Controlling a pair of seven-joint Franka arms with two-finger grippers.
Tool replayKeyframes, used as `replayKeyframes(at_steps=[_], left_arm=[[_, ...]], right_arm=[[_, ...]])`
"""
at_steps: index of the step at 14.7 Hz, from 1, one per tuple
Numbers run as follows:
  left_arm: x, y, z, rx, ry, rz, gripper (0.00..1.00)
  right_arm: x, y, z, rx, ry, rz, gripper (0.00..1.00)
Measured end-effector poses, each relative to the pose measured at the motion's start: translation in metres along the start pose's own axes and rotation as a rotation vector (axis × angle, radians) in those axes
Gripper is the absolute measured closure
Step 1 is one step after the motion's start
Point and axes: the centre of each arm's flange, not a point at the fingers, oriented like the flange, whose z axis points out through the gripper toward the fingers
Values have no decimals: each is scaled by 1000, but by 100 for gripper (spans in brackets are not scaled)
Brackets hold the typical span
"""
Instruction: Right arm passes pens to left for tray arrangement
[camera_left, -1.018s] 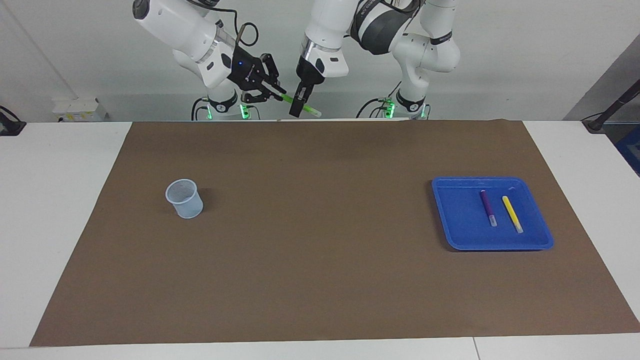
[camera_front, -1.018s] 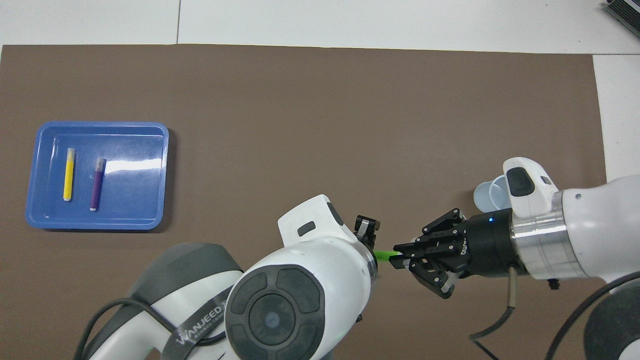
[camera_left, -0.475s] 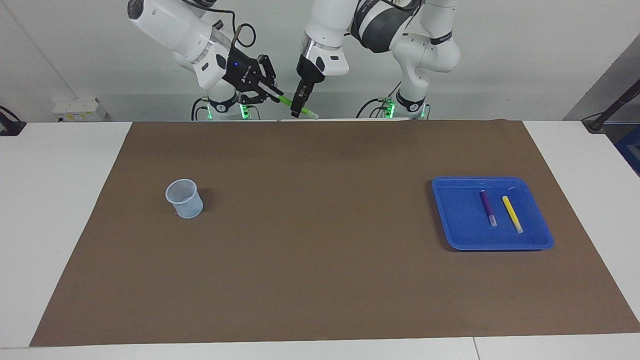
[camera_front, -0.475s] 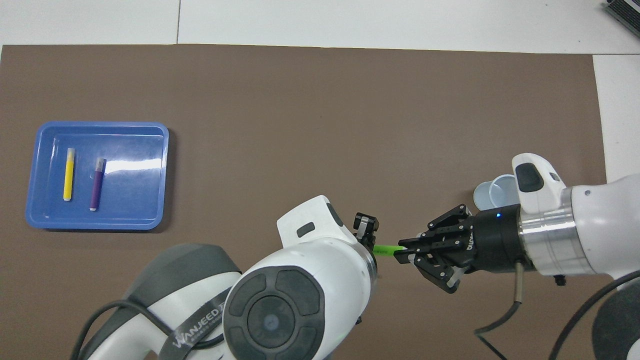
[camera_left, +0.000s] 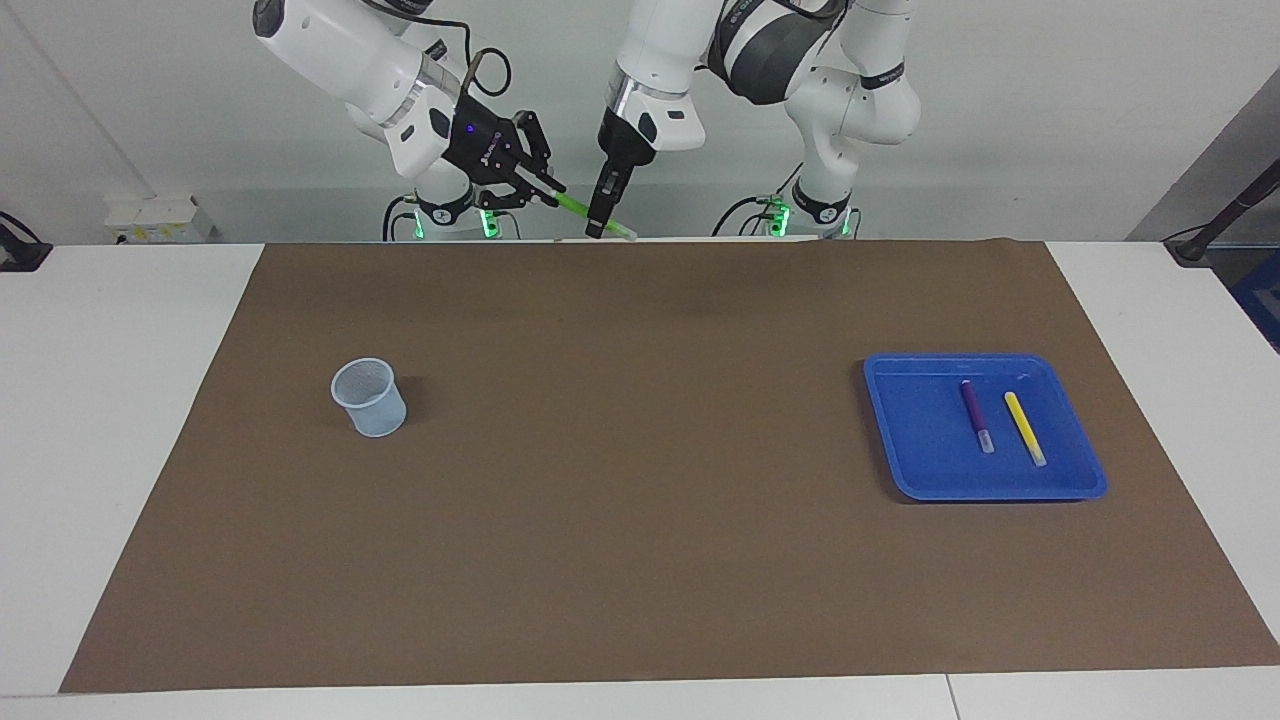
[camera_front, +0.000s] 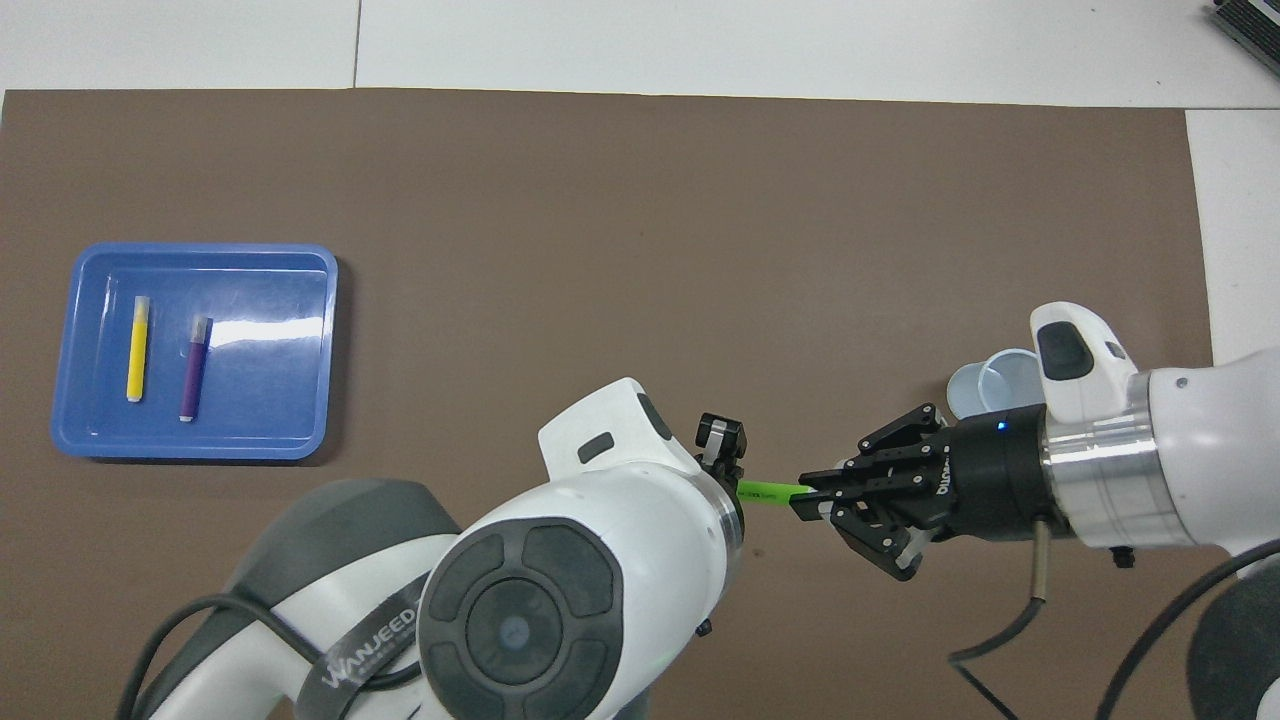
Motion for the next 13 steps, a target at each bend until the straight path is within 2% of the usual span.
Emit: replayKeyframes(at_steps=[2,4,5,10,12,13], left_arm=[[5,5,-5,-16,-4,-19,59],[6,9,-7,-39,-14,-49,60],[5,9,-8,-47,-18,-63,68],[3,10,-10,-65,-29,-88,70],[3,11,-10,-70,-30,-95,82],[3,11,-10,-70,-29,-97,82]], right_arm=[[-1,1,-1,-2,2,3,83],[-1,2,-2,-2,3,3,83],[-1,2,-2,-3,4,4,83],[0,3,-3,-8,10,4,83],[-1,3,-3,-12,8,5,83],[0,3,-2,-13,7,4,83]])
